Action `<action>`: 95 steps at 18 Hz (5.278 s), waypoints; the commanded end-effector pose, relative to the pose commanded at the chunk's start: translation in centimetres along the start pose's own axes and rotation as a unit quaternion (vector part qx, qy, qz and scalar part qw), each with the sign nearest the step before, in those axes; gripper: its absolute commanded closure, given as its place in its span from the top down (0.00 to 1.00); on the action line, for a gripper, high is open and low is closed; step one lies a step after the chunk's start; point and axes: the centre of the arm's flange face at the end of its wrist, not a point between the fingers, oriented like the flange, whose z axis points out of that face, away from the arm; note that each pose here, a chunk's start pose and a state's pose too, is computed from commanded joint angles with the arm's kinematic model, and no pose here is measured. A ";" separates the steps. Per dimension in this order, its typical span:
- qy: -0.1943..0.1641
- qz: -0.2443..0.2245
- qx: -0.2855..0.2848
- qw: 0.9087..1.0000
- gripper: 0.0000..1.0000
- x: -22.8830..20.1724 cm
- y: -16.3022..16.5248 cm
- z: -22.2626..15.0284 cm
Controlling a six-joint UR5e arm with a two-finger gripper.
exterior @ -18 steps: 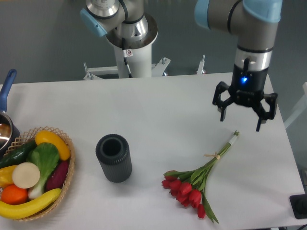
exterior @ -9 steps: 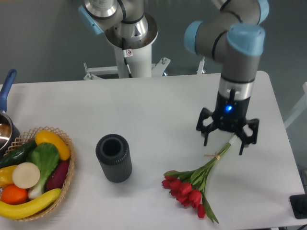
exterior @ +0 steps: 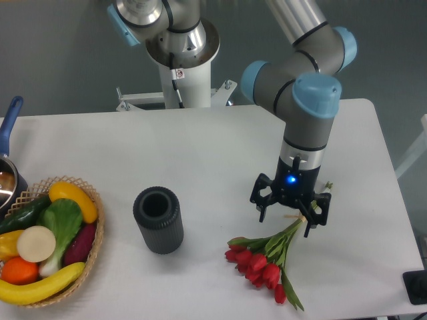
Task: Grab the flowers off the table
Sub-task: 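Lower the open gripper down around the tulip stems near the string, then close the gripper on the tulip stems, then lift the gripped tulip bunch up off the table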
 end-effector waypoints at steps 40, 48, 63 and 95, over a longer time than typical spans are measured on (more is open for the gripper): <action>0.040 0.112 -0.107 0.987 0.74 0.6 2.8 11.9; 0.026 0.084 -0.098 0.991 0.38 0.1 1.9 10.6; -0.019 0.039 -0.048 0.998 0.23 -1.3 -2.1 4.5; 0.052 -0.117 0.322 0.938 0.23 -5.3 -5.0 -20.5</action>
